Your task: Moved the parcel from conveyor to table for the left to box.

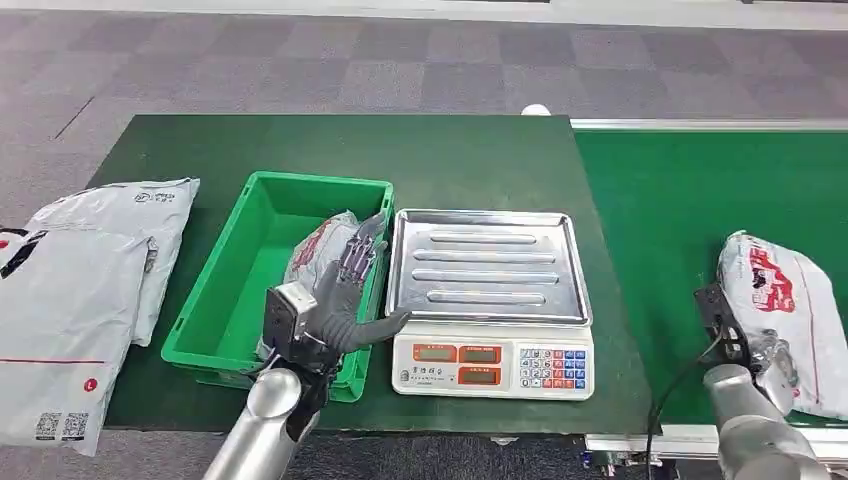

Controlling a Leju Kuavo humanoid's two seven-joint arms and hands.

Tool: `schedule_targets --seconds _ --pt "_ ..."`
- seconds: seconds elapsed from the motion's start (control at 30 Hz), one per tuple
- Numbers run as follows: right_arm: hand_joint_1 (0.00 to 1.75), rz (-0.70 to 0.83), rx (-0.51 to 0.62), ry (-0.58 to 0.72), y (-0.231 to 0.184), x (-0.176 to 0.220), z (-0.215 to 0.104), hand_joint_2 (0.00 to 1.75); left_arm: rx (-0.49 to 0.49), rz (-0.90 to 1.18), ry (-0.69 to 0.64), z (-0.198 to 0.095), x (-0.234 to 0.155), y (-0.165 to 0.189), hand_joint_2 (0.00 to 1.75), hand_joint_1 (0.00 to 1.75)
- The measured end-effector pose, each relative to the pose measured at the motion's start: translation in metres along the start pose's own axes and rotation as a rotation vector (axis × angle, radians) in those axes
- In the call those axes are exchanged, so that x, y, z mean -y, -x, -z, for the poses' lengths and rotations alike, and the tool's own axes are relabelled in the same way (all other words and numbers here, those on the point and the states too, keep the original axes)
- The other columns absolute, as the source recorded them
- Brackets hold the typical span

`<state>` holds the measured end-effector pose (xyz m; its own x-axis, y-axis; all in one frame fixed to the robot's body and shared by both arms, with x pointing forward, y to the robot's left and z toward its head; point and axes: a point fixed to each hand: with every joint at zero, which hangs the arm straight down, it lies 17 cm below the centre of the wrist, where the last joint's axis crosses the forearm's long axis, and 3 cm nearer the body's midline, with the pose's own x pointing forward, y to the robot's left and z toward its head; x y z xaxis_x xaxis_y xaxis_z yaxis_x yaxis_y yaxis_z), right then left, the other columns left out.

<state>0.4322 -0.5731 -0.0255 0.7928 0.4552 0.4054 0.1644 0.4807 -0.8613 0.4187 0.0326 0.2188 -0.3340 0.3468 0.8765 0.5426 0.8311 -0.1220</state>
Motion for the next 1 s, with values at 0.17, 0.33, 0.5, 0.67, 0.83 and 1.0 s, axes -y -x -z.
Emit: schedule_targets --seconds 0.17,0.33,0.5,0.67,0.83,1.0 --pt "0.0 0.004 0.015 -0.002 -0.01 -0.003 -0.002 1.75 0.006 0.002 -0.004 -0.002 -0.002 -0.002 1.75 0.0" --pt "0.0 0.006 0.027 -0.006 -0.017 -0.006 -0.005 1.75 0.008 0.001 -0.006 -0.002 -0.002 -0.003 1.75 0.0" --pt "0.0 0.01 0.043 -0.013 -0.025 -0.009 -0.007 1.75 0.009 0.001 -0.006 -0.003 -0.002 -0.003 1.75 0.0" --pt "0.49 0.013 0.056 -0.02 -0.031 -0.012 -0.01 1.75 0.006 0.0 -0.007 -0.004 -0.001 -0.002 1.75 0.0" --pt "0.49 0.015 0.062 -0.015 -0.035 -0.012 -0.011 1.75 0.005 -0.002 -0.008 -0.005 -0.001 -0.002 1.75 0.0" --pt "1.75 0.016 0.065 -0.014 -0.038 -0.012 -0.011 1.75 0.004 -0.002 -0.009 -0.005 -0.001 -0.001 1.75 0.0"
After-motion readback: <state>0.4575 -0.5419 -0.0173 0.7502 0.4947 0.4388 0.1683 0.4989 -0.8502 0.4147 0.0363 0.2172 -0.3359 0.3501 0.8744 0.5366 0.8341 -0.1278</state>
